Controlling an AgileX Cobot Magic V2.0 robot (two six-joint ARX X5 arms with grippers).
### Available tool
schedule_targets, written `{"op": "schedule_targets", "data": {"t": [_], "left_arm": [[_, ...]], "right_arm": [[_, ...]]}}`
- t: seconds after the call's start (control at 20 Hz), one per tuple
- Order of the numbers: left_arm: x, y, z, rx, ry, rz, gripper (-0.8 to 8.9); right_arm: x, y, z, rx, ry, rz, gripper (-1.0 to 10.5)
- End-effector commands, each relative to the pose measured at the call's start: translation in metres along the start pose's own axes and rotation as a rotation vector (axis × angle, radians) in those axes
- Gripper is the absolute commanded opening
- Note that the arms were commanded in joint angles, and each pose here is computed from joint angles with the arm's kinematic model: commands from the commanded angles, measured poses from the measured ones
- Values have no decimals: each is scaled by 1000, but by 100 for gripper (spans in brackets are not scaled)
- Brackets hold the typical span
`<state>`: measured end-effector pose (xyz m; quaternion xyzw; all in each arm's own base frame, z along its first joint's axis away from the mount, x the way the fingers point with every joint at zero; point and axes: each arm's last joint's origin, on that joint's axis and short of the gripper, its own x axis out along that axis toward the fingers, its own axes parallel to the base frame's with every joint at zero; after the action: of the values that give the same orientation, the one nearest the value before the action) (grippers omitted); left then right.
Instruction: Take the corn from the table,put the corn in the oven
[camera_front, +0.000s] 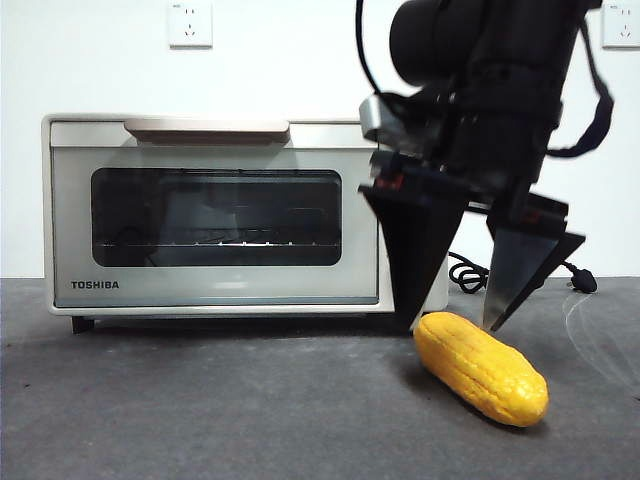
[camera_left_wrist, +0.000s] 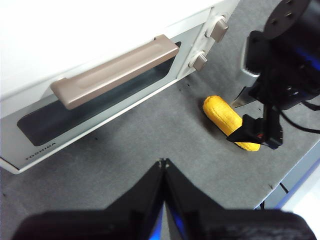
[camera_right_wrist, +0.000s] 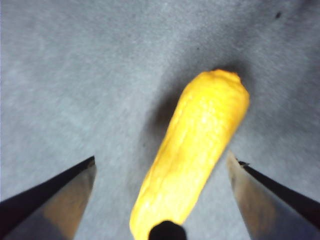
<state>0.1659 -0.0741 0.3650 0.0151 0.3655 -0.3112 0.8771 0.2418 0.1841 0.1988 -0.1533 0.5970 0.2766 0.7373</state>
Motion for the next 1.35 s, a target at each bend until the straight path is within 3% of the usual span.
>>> {"op": "schedule_targets", "data": {"t": [0.05, 0.45, 0.6, 0.8, 1.1, 1.35], "left_arm": [[0, -1, 0, 5, -1, -4, -5], [0, -1, 0, 7, 0, -4, -5], [0, -1, 0, 4, 8, -4, -5], [0, -1, -2, 16, 27, -4, -5], [0, -1, 5, 40, -49, -8, -6], [0, -1, 14, 72, -144, -9, -6]], "right_arm": [[8, -1, 2, 4, 13, -5, 441], [14, -3, 2, 16, 27, -48, 404], [15, -3, 0, 20, 52, -52, 151], [15, -3, -1, 28, 54, -51, -19], [2, 14, -6, -15, 60, 32, -12], [-52, 49, -14, -109, -184, 86, -12]]}}
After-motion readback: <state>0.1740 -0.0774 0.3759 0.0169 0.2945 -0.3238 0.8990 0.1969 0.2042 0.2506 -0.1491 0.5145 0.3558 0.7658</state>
